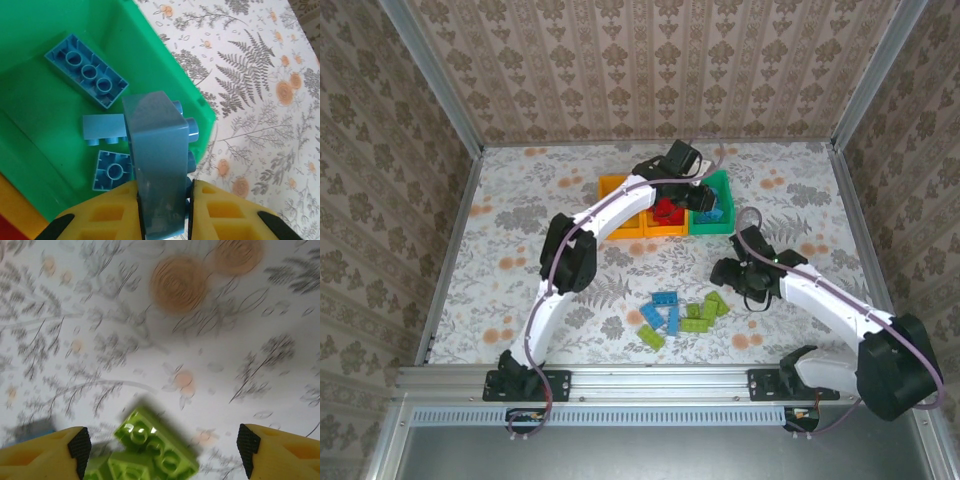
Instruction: Sort the legos into containers by color
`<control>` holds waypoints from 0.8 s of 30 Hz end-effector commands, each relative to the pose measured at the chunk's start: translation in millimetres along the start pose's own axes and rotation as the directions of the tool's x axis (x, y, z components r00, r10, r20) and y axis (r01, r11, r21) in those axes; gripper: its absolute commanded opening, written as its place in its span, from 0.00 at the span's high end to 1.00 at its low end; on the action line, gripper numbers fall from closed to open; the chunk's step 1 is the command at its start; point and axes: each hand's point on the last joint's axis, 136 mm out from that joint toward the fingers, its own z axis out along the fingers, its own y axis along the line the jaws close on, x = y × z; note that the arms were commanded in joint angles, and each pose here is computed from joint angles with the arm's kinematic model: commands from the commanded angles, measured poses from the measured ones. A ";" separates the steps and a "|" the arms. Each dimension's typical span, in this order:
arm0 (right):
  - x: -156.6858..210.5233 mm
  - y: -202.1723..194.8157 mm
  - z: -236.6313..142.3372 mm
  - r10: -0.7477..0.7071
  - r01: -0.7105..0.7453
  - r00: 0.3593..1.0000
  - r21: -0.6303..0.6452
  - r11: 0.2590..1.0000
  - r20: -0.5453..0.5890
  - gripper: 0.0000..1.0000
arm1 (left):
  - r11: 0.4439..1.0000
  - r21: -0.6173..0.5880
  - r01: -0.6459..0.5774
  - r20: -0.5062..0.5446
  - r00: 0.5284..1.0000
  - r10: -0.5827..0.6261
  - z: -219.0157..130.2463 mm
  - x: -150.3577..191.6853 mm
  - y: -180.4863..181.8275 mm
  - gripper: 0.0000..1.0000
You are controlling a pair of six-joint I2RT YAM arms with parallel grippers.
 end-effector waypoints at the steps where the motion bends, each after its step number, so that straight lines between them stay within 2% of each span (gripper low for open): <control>1: 22.3 -6.3 -3.9 0.028 -0.028 0.999 0.036 0.999 -0.021 0.22 | 0.998 0.062 0.015 0.050 0.999 -0.018 -1.0 -19.0 -4.7 0.76; 5: 38.3 -3.2 -4.7 0.020 -0.018 0.999 0.043 0.999 -0.048 0.24 | 0.997 0.074 0.022 0.064 0.998 -0.027 2.8 -22.6 -4.5 0.68; 13: 62.9 2.8 -2.5 0.001 0.008 0.995 0.091 0.996 -0.099 0.27 | 0.997 0.068 0.026 0.072 0.997 -0.031 -6.3 -21.0 -5.8 0.33; 16: 70.7 4.2 1.0 0.000 0.012 0.994 0.109 0.994 -0.106 0.27 | 0.997 0.078 0.019 0.094 0.995 -0.027 -16.6 -24.7 -11.7 0.31; 20: 73.2 13.4 8.9 0.006 0.004 0.995 0.102 0.995 -0.101 0.27 | 0.997 0.083 0.007 0.119 0.993 -0.017 -34.1 -27.1 -19.1 0.23; 24: 72.6 13.4 15.4 0.013 0.000 0.995 0.130 0.991 -0.097 0.29 | 0.998 0.066 -0.013 0.119 0.993 0.005 -47.5 -19.0 -19.3 0.23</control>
